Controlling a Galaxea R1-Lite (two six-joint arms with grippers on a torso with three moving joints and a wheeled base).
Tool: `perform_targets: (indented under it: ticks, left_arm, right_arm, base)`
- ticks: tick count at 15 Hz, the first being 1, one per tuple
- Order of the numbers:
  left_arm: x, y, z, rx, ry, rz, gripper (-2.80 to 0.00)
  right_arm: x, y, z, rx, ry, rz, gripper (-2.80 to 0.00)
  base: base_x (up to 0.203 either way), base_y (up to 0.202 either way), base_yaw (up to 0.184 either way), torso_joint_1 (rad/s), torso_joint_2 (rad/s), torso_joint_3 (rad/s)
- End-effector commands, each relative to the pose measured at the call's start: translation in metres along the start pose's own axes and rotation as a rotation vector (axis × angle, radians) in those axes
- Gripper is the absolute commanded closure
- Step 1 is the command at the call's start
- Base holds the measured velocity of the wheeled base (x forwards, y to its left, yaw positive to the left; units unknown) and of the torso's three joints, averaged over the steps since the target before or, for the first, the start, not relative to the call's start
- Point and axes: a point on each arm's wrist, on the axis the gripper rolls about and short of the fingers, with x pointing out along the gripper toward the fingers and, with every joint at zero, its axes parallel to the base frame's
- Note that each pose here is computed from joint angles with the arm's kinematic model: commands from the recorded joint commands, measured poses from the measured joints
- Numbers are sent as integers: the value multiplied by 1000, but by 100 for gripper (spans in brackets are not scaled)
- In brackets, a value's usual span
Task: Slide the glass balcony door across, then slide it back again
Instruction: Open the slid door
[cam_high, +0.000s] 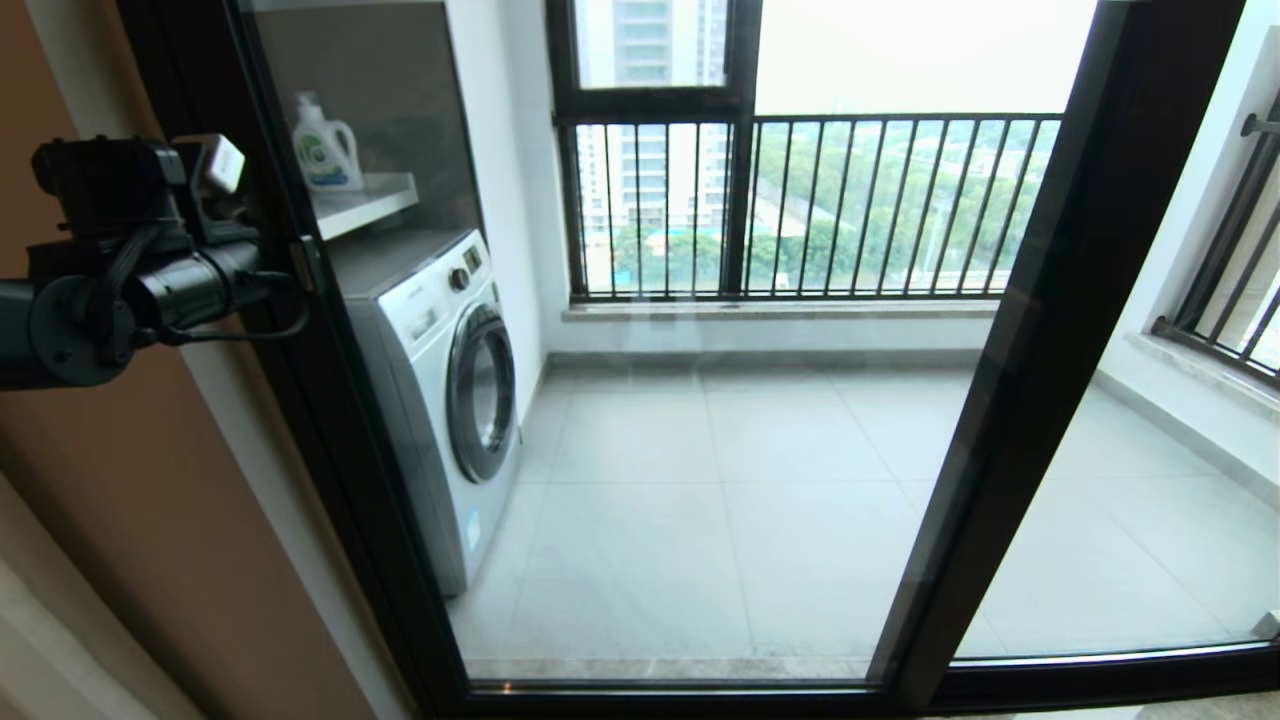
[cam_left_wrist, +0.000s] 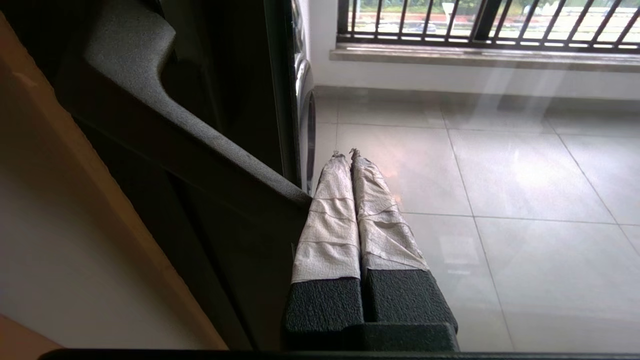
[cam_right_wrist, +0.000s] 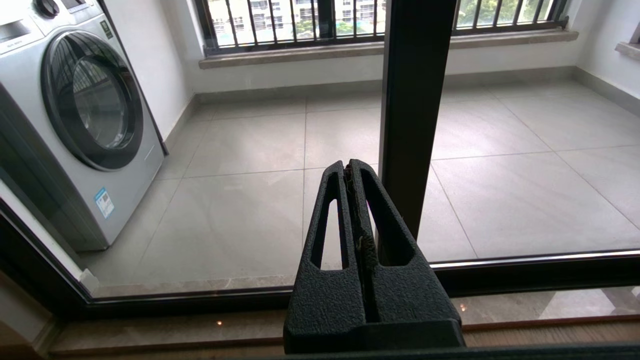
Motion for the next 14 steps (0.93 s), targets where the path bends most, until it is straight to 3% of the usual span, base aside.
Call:
perform_targets:
  ticks: [1,14]
  left_arm:
    - [1,8,-4,-2,11,20,0]
    - [3,26,-12,-6,36,66,0]
  right_arm:
    - [1,0,-3,-1,12,-1,0]
    - [1,0,-3,0,12,0,0]
  base:
    - [0,0,0,0,0,0]
    - [0,0,0,0,0,0]
